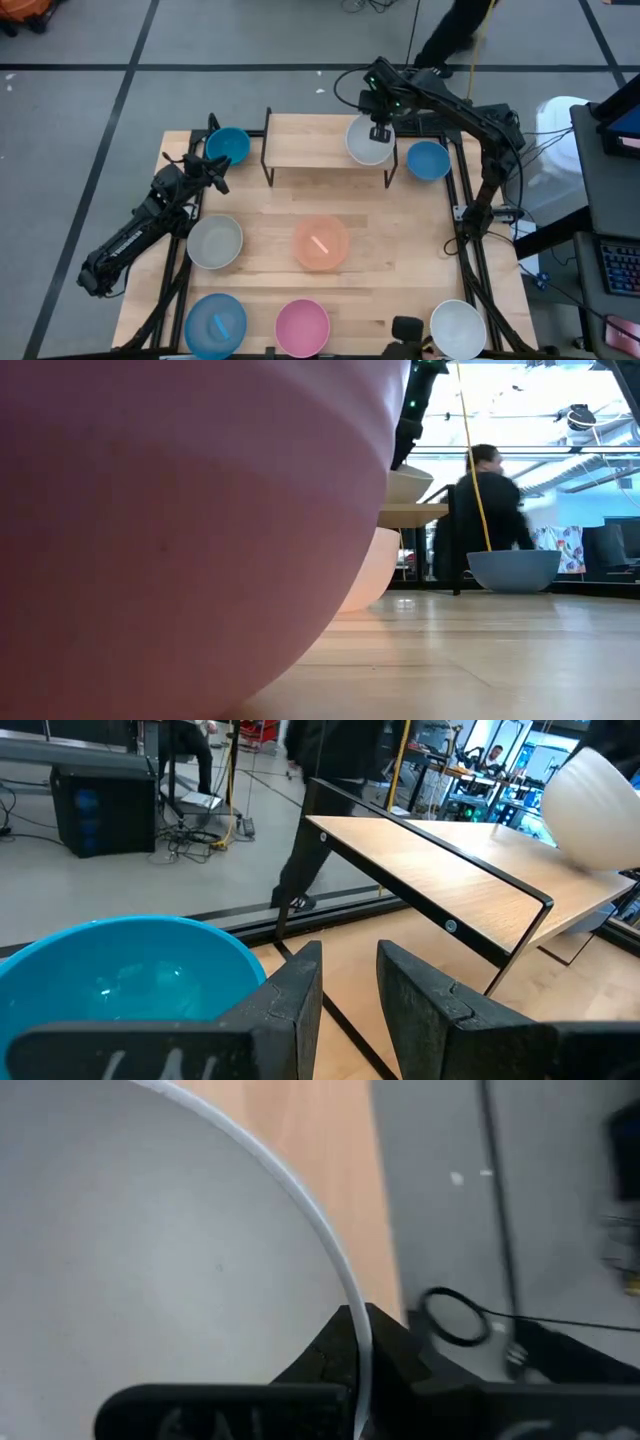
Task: Place and stack bowls onto a shelf
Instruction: Put the top white bowl on the shelf, then stack the right blue bowl on top of the white bowl on the shelf
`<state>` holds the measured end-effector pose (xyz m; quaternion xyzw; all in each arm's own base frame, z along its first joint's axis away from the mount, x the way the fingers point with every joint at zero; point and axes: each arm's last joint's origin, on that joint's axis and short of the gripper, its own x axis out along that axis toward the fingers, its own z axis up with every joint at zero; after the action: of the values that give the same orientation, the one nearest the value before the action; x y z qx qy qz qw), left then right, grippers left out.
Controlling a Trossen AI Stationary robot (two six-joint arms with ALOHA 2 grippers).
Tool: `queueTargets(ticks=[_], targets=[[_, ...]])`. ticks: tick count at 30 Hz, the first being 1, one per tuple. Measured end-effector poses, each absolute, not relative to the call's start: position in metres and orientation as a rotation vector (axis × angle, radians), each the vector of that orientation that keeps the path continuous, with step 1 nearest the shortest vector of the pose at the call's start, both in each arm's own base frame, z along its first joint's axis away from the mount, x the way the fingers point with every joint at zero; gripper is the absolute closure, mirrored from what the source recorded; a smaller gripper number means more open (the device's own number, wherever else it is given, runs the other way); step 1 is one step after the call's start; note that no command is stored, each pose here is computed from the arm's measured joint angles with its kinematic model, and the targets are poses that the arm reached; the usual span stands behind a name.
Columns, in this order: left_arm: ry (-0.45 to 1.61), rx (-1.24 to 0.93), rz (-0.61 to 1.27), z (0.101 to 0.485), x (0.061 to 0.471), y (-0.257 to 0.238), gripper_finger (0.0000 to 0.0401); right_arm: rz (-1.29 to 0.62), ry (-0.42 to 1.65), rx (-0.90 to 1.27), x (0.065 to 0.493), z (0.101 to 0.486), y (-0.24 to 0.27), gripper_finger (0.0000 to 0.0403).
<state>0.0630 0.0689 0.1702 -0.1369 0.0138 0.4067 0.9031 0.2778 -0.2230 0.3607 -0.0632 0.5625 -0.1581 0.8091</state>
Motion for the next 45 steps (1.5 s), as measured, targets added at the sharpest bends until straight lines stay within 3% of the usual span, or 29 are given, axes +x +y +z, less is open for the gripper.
queueTargets(ticks=[12,26,34,45], targets=[[0.029,-0.283,0.841,0.17,0.063,0.069,0.0297,-0.249,1.212,-0.15,0.277,0.355,-0.228,0.0401],[0.029,-0.283,0.841,0.17,0.063,0.069,0.0297,-0.291,1.209,-0.215,0.279,0.356,-0.231,0.0319],[0.029,-0.283,0.841,0.17,0.063,0.069,0.0297,-0.299,1.224,-0.267,0.279,0.358,-0.232,0.031],[0.029,-0.283,0.841,0.17,0.063,0.069,0.0297,-0.522,1.302,-0.651,0.259,0.408,-0.191,0.0309]])
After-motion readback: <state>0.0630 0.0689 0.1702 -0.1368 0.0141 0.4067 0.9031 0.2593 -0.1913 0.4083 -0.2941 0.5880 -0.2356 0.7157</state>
